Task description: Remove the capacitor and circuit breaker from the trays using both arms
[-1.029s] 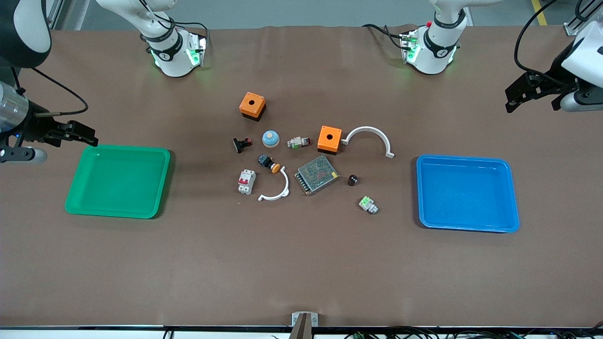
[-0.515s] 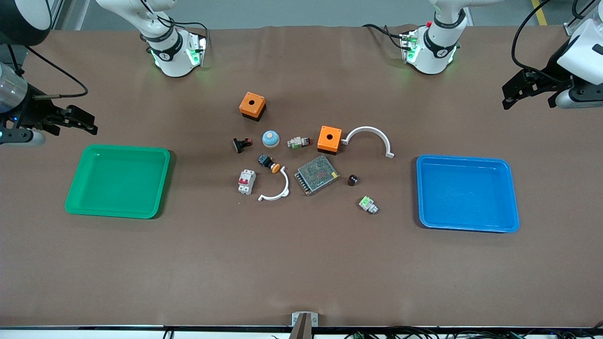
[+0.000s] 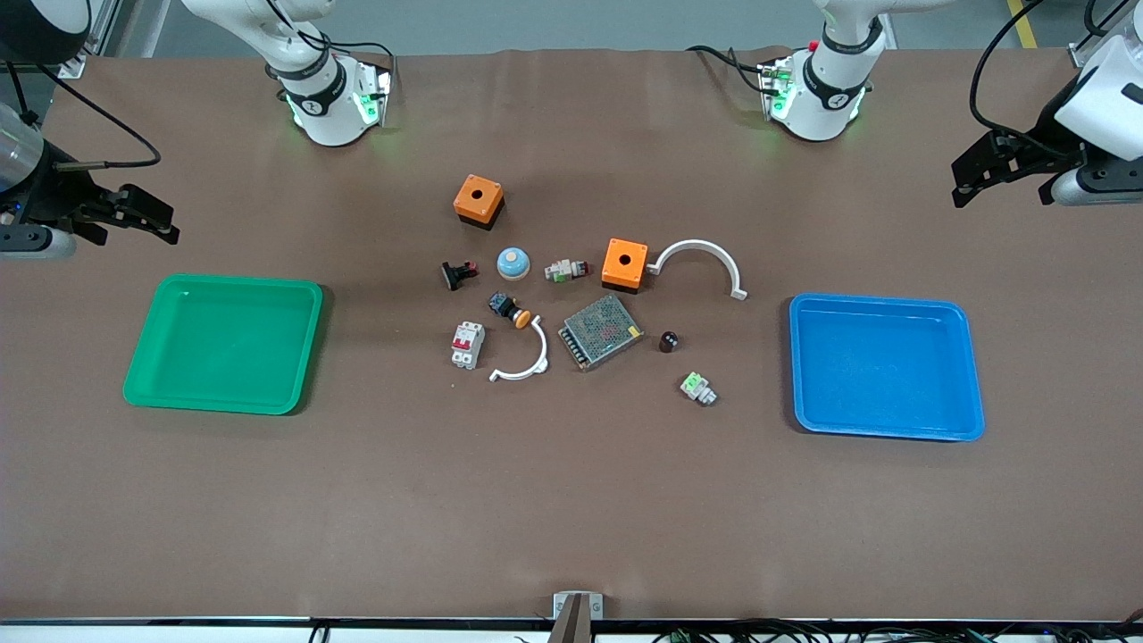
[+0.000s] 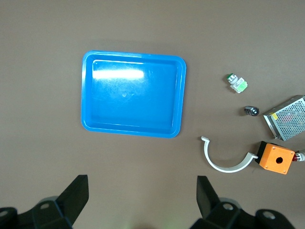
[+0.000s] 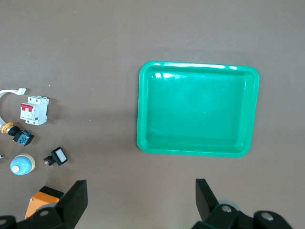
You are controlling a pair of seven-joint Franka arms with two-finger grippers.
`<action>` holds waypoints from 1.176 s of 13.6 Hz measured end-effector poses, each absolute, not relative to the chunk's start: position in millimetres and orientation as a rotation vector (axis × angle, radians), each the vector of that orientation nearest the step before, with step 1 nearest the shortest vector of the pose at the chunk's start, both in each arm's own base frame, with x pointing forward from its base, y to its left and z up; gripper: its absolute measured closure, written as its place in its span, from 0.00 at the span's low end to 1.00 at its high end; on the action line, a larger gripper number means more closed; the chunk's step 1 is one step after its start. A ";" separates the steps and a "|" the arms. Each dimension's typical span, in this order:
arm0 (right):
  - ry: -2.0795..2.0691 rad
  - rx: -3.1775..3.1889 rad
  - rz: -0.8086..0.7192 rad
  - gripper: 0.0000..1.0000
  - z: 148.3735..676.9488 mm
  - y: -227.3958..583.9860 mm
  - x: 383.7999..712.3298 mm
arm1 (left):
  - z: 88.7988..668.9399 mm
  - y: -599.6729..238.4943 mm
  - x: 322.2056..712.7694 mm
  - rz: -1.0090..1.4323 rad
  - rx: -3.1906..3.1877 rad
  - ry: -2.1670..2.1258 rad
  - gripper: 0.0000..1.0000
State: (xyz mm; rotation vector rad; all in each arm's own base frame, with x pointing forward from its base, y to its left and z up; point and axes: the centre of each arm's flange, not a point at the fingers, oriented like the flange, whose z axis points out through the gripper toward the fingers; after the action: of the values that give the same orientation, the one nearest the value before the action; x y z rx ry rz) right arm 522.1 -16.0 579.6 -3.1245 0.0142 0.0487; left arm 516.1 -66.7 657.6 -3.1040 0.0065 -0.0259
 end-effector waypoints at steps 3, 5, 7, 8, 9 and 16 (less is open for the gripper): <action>0.014 -3.125 0.045 0.00 578.2 -16.0 522.5 | 657.6 -66.7 516.1 -0.026 -3.104 0.007 0.00; 0.014 -3.125 0.040 0.00 577.9 -16.0 522.9 | 657.9 -66.7 515.9 -0.027 -3.104 0.007 0.00; 0.014 -3.125 0.036 0.00 577.9 -16.0 523.2 | 658.9 -66.8 515.3 -0.029 -3.104 0.007 0.00; 0.014 -3.125 0.034 0.00 577.9 -15.9 523.3 | 659.3 -66.8 515.0 -0.031 -3.104 0.007 0.00; 0.014 -3.125 0.032 0.00 578.0 -15.8 523.5 | 659.5 -66.8 514.9 -0.031 -3.104 0.007 0.00; 0.012 -3.118 0.031 0.00 577.9 -14.0 523.6 | 664.3 -66.1 514.9 -0.047 -3.105 0.004 0.00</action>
State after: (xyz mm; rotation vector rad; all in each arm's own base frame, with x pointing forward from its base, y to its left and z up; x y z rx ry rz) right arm 523.6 -14.0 577.9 -3.1182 0.0122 0.0311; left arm 514.9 -66.1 664.3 -3.1050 0.0043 -0.0472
